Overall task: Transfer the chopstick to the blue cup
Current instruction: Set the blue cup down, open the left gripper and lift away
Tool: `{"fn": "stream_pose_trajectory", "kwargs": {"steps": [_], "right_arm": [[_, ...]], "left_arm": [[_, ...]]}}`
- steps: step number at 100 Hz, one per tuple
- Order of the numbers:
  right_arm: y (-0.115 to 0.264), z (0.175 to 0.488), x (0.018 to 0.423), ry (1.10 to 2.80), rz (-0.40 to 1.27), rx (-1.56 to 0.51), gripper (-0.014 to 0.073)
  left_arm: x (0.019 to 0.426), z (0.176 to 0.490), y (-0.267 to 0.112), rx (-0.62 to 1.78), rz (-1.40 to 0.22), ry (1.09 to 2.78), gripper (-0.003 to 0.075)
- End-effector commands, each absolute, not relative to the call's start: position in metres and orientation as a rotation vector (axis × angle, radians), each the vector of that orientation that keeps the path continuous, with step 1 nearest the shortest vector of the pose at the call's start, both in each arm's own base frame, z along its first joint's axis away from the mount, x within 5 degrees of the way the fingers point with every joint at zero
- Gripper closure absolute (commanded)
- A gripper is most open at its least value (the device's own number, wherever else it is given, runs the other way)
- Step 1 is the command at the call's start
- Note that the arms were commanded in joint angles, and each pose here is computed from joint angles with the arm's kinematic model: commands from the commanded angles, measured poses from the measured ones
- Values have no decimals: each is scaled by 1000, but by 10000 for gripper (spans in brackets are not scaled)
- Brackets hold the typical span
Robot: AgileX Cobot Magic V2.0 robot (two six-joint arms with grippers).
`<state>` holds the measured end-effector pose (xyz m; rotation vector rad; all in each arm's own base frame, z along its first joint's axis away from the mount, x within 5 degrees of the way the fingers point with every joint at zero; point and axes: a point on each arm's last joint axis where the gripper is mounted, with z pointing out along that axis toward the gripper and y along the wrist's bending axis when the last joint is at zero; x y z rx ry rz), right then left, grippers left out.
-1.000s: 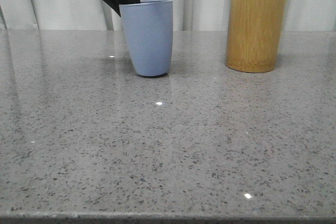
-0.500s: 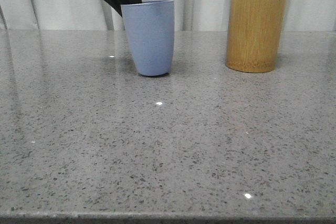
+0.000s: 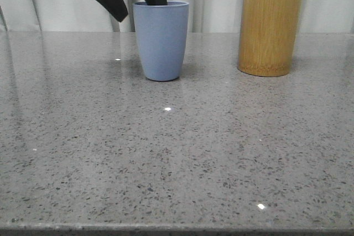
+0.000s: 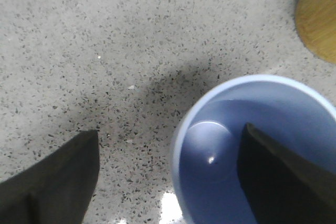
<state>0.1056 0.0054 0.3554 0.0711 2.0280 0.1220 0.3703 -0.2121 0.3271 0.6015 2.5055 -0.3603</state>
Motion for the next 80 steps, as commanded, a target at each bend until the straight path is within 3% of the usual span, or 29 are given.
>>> {"fn": "stream_pose_trajectory", "kwargs": {"steps": [1,26,46,80], "right_arm": [[5,373,108,1920,122,74,36],[5,373,108,1920,122,74,36],[5,373,108,1920,122,74,36],[5,373,108,1921,122,74,36]], "left_arm": [[352,373,-209,587,-417,2375,183],[333,418,-183,542,-410,2293,183],[320,452,-132,431,-301,2239,183],[282,458,-54,221,-181,2259,183]]}}
